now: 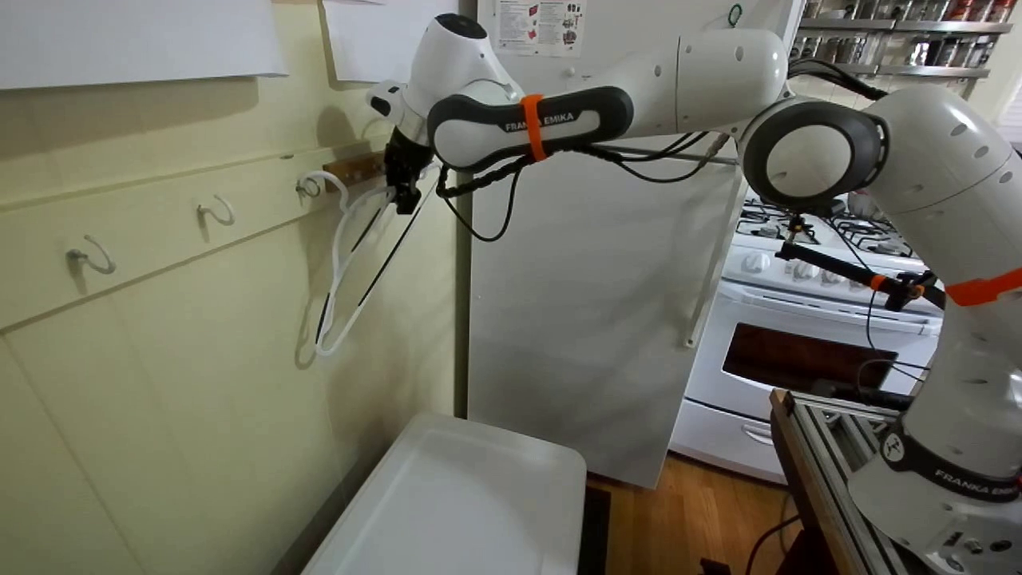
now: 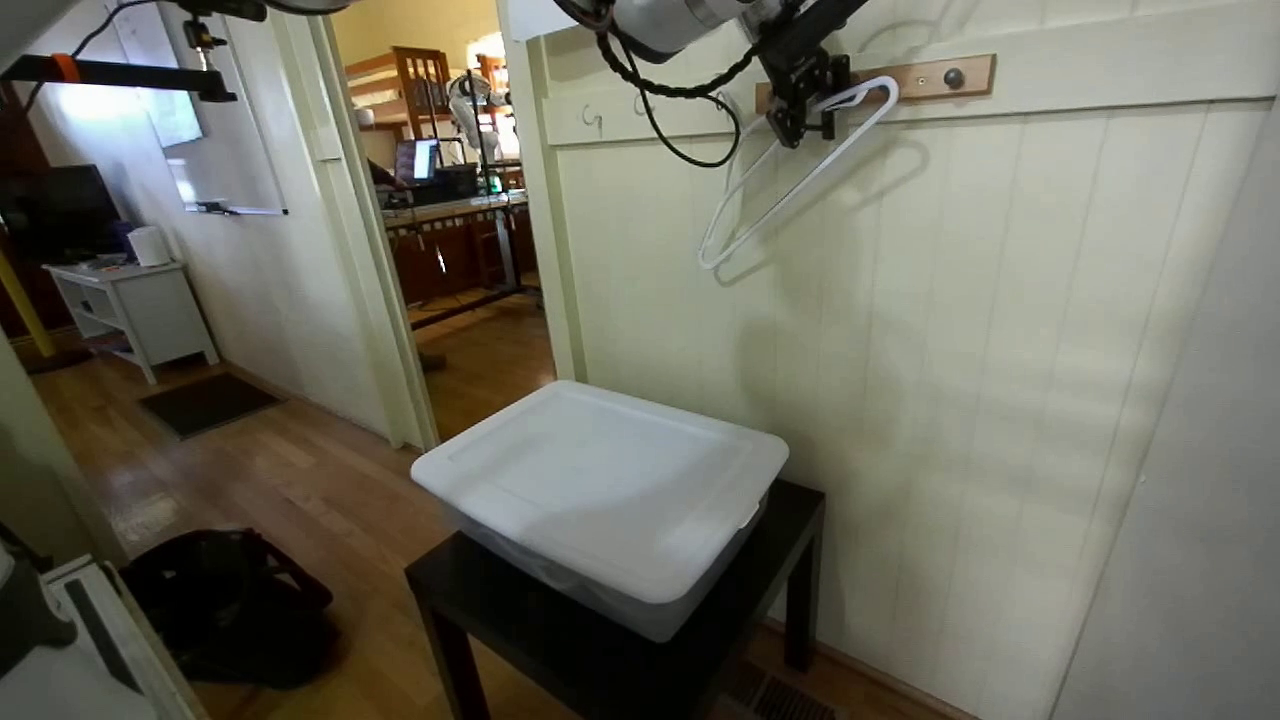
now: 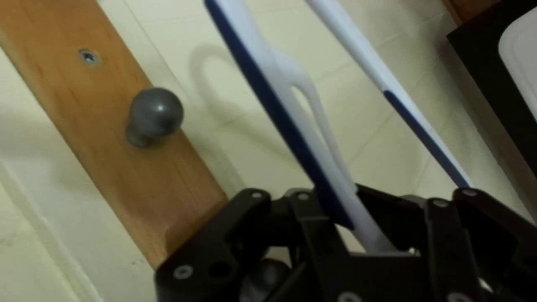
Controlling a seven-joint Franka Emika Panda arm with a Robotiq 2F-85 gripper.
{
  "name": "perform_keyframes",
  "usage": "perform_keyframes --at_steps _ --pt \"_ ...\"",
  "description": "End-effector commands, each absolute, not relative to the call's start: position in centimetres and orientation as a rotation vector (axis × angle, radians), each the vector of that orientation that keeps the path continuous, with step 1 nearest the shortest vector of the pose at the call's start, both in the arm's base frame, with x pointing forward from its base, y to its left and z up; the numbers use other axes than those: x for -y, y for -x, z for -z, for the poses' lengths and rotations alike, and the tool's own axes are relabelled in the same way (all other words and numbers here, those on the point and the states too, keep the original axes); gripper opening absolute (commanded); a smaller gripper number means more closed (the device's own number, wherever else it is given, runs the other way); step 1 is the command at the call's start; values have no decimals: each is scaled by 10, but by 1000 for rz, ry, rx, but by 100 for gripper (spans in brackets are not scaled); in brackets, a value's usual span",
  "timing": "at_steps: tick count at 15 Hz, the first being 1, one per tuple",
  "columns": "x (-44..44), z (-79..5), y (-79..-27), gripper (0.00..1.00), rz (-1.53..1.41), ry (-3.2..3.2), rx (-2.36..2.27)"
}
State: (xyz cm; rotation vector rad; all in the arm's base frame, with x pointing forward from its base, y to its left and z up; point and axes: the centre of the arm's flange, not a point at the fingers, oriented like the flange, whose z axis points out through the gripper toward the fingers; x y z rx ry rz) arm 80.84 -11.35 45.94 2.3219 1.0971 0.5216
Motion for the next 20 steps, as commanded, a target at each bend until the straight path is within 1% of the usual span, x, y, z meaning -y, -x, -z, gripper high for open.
perform_keyframes --at_steps 1,20 --pt "101 -483 -826 0 -590 -2225 -1090" --pt "93 -492 -816 0 -576 -2149 -933"
